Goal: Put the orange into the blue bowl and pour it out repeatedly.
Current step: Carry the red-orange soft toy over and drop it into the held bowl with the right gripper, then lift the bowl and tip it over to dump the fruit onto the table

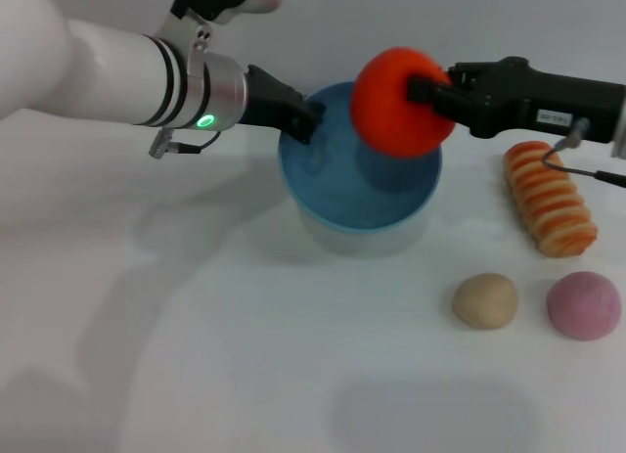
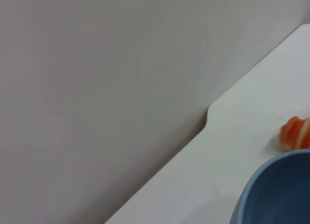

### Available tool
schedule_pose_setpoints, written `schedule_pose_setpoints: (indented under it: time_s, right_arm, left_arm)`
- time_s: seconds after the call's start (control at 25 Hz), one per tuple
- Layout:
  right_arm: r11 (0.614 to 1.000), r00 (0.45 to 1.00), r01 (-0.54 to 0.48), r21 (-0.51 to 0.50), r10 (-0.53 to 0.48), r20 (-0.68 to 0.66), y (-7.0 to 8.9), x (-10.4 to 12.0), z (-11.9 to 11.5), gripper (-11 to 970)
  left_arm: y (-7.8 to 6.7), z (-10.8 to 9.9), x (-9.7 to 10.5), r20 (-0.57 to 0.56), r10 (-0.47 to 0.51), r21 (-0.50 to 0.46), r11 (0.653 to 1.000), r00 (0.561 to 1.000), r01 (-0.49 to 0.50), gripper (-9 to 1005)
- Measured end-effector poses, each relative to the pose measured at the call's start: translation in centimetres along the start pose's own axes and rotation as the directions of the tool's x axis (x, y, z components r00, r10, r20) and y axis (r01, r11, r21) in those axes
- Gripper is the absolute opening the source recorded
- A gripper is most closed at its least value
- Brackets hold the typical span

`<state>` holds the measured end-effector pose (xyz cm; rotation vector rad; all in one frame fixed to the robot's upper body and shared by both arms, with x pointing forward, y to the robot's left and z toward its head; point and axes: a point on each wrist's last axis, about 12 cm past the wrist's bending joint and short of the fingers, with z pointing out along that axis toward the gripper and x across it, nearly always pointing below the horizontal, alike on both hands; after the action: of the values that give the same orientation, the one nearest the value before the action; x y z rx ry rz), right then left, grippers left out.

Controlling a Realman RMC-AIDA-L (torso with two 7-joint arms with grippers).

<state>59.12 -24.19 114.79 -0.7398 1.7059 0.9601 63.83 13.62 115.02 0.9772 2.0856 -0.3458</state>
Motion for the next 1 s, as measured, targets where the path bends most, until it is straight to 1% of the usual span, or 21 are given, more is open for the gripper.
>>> schedule_pose_setpoints:
  time_s: [0.04,0.2,0.4,0.48,0.6,0.68,0.72,0.76,0.84,0.92,1.0]
  right_arm:
    - [1.0,1.0,-0.003,0.004,0.003,-0.014,-0.2,0.0,0.8,71]
    - [1.0,1.0,-0.009,0.005,0.009,-0.029,-0.3,0.0,1.4,134]
    - [1.0,1.0,-0.01,0.026,0.011,-0.024,-0.5,0.0,1.2,213]
    - [0.999,1.0,0.005,0.054,-0.005,0.0,-0.8,-0.2,0.4,315]
    - [0.985,0.997,0.068,0.16,-0.071,0.01,-1.5,-0.7,-1.5,469]
    - [0.969,0.994,0.105,0.223,-0.106,-0.007,-1.9,-0.7,-2.7,495]
    - [0.955,0.991,0.128,0.269,-0.13,-0.011,-2.2,-0.5,-3.9,509]
    - [0.955,0.991,0.128,0.269,-0.13,-0.011,-2.2,-0.5,-3.9,522]
    - [0.942,0.99,0.134,0.308,-0.139,-0.006,-2.4,0.1,-5.3,536]
    - [0.934,0.993,0.112,0.339,-0.118,-0.002,-2.6,1.0,-6.5,538]
    - [0.927,0.997,0.065,0.37,-0.077,0.018,-2.8,2.2,-7.5,540]
  left_arm:
    - [-0.2,0.1,-0.1,0.0,0.007,0.004,1.0,1.0,-0.007,-1]
    - [-0.5,0.2,-0.2,-0.002,0.019,0.01,1.0,1.0,-0.019,-1]
    - [-0.4,0.2,-0.1,0.0,0.016,0.007,1.0,1.0,-0.016,-1]
    - [-0.3,0.2,0.0,0.004,0.014,-0.002,1.0,1.0,-0.014,-1]
    - [0.0,0.4,0.3,0.012,0.011,-0.025,1.0,1.0,-0.011,-1]
    - [0.2,0.4,0.5,0.014,0.008,-0.037,0.999,1.0,-0.008,-1]
    - [0.2,0.5,0.5,0.013,0.009,-0.04,0.999,1.0,-0.009,-1]
    - [0.3,0.5,0.6,0.013,0.011,-0.042,0.999,1.0,-0.01,-1]
    - [0.3,0.5,0.7,0.016,0.019,-0.051,0.999,1.0,-0.018,-1]
    - [0.2,0.7,0.9,0.023,0.035,-0.063,0.997,0.999,-0.033,-1]
    - [-0.1,0.8,0.9,0.034,0.057,-0.075,0.996,0.998,-0.055,-1]
